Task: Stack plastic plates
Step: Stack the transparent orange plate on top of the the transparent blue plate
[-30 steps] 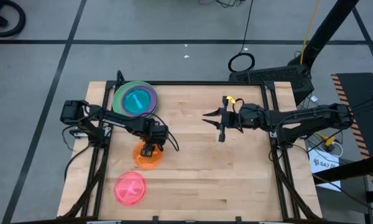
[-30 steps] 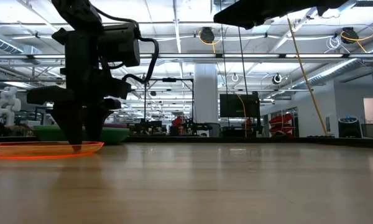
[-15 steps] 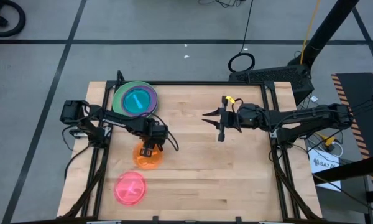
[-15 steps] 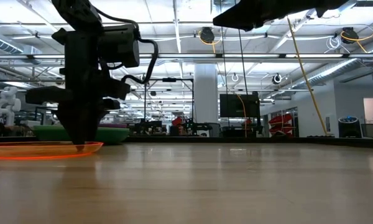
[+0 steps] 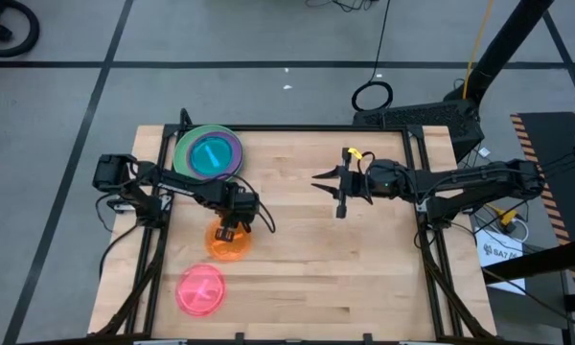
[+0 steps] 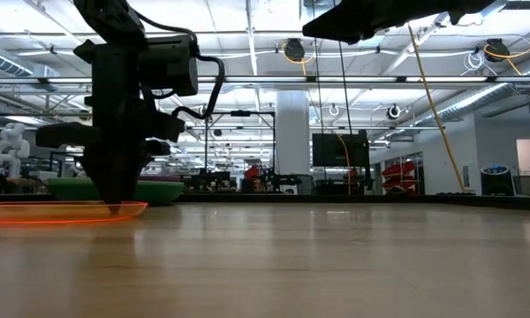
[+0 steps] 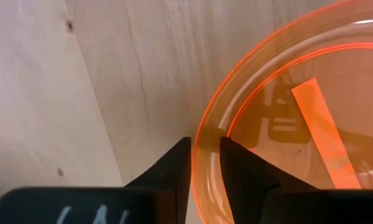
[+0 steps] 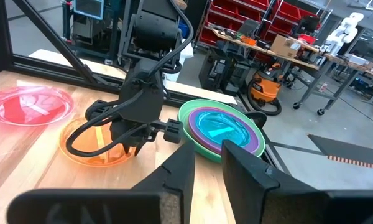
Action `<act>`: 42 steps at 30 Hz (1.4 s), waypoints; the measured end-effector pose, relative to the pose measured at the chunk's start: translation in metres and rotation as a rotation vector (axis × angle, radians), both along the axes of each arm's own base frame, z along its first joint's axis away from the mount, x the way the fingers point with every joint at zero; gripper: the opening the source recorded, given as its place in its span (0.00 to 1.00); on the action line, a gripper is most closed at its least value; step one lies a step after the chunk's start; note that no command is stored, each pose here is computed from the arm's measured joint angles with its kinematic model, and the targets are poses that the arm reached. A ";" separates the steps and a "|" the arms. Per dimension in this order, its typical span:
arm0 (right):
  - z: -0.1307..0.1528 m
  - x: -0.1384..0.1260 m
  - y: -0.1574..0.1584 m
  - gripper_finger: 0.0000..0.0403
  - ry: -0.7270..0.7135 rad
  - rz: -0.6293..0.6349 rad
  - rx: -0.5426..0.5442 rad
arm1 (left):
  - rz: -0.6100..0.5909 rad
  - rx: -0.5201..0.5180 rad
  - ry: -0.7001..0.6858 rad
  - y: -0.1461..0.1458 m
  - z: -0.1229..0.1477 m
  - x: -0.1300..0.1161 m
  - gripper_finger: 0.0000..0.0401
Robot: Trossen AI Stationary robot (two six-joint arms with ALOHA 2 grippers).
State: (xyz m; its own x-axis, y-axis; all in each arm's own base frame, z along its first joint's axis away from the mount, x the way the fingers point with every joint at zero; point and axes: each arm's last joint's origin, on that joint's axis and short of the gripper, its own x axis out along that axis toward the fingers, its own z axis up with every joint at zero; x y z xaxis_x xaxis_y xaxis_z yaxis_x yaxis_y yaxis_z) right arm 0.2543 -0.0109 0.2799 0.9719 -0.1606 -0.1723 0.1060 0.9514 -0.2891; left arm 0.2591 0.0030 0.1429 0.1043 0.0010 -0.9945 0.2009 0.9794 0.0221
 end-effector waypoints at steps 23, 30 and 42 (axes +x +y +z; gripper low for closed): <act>0.000 0.000 0.000 0.18 0.000 0.000 -0.003 | 0.018 -0.002 0.009 0.000 0.000 -0.001 0.06; 0.000 0.000 0.000 0.18 0.000 0.001 -0.003 | 0.041 -0.006 0.009 0.000 0.001 -0.001 0.04; 0.000 0.000 0.000 0.18 0.000 0.000 -0.002 | 0.047 -0.008 0.001 0.000 0.006 -0.004 0.04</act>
